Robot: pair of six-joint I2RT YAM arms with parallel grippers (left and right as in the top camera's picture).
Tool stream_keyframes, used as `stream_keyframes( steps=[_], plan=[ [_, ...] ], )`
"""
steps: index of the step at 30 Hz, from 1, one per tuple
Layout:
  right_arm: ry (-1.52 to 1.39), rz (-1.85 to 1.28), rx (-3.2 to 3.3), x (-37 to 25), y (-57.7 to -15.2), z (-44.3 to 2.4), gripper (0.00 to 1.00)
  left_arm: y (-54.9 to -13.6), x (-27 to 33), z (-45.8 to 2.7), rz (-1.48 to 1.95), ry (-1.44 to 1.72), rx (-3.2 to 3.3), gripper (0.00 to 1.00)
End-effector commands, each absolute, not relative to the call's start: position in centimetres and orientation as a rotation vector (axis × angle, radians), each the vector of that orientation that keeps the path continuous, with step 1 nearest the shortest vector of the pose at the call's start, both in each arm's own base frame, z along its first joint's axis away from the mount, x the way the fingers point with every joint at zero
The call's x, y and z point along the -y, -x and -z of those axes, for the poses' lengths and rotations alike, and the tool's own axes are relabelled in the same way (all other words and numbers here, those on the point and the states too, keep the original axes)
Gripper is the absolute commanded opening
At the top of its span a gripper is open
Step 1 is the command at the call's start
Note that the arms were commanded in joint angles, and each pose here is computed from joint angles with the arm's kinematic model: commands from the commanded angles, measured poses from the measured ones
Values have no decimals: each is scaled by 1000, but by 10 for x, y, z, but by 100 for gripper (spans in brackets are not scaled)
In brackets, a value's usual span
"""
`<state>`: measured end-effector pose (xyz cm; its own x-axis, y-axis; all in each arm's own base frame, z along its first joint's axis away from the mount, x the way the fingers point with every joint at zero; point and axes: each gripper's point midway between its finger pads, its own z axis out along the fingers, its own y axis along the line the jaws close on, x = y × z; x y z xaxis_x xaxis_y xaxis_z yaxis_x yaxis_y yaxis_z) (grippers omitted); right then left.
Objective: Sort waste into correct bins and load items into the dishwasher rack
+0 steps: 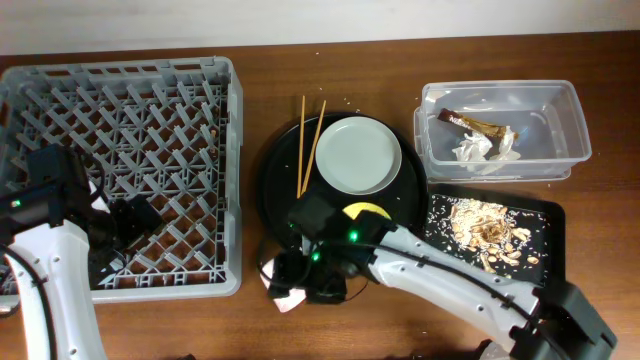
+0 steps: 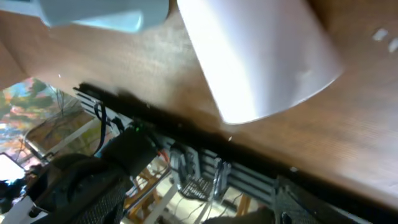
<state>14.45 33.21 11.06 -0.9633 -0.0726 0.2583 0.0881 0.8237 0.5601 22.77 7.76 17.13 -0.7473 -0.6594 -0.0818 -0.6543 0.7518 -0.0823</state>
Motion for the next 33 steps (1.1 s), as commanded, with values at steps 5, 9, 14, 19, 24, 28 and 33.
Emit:
stream_keyframes(
  steps=[5, 9, 14, 19, 24, 28, 33],
  plan=[
    [314, 789, 2682, -336, -137, -68, 77, -227, -79, -179, 72, 1046, -2824, 99],
    [262, 868, 2691, -346, -146, -62, 66, -227, -79, -179, 72, 1046, -2824, 99],
    [35, 993, 2786, -343, -175, -69, 8, -227, -79, -179, 72, 1046, -2823, 99],
    [55, 928, 2848, -336, -179, -61, 58, -227, -79, -179, 72, 1045, -2823, 99],
    [98, 990, 2922, -347, -202, -56, 38, -228, -79, -179, 72, 1045, -2822, 99],
    [87, 980, 2906, -350, -201, -47, 19, -228, -79, -179, 72, 1044, -2821, 99],
    [-87, 1168, 2879, -370, -205, -65, 4, -228, -79, -179, 72, 1044, -2820, 99]
  ],
)
